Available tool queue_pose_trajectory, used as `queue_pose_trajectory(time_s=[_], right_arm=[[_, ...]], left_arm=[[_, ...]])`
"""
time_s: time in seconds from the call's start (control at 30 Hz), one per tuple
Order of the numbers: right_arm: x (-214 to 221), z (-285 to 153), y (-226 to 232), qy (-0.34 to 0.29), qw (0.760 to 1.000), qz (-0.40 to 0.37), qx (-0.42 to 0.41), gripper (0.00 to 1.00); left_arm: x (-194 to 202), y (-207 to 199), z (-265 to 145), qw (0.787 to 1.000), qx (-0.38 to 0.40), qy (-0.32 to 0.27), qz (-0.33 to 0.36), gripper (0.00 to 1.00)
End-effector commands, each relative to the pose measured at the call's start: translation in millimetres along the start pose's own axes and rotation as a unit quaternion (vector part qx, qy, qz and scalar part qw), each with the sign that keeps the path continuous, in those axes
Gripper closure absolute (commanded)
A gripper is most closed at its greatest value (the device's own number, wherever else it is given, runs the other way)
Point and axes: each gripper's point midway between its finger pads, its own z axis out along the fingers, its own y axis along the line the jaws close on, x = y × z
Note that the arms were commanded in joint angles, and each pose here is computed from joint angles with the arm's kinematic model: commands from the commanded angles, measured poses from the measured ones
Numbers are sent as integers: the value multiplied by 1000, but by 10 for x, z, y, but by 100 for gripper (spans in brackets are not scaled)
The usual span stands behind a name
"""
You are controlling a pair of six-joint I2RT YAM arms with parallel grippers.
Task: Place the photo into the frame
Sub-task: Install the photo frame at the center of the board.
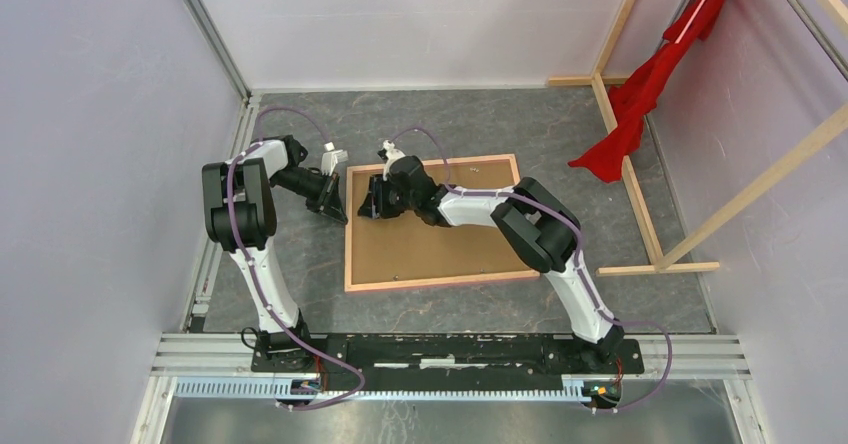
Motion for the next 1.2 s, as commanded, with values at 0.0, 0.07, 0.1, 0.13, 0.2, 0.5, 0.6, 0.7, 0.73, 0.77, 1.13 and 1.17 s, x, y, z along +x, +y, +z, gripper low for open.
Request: queue_pose_trajectory(time_s=[0.0,0.07,0.1,0.13,0.2,0.5,0.6,0.7,0.73,0.77,1.13,1.17], right_arm=[[-58,111,74,-6,1000,2,-9,58],[-52,137,73,-5,1000,3,-9,58],[-56,147,75,-5,1000,5,-10,58],[-49,162,76,-3,1000,7,-11,58],[-52,181,72,-2,1000,9,-12,58],[-50,223,84,0,1000,14,-14,58],[-43,237,71,1,1000,16,-13,58],[-31,248,63,1,1000,19,-13,59],[-31,254,62,2,1000,20,-14,58],[-22,259,59,2,1000,21,-14,59],[47,289,64,7,999,31,-19,60],[48,295,71,8,999,33,-20,60]], left_arm=[[-65,168,14,999,-38,-7,32,91],[-68,169,7,999,-39,-7,33,91],[-70,171,8,999,-39,-7,34,91],[-73,174,6,999,-40,-7,34,92],[-65,174,9,999,-40,-6,34,92],[-64,178,10,999,-39,-6,36,93],[-58,180,16,999,-39,-5,36,93],[-52,186,19,999,-39,-4,35,93],[-54,186,16,999,-39,-4,35,93],[-52,184,15,999,-39,-4,36,93],[-61,197,12,998,-42,-3,38,93],[-61,196,12,998,-42,-3,38,94]])
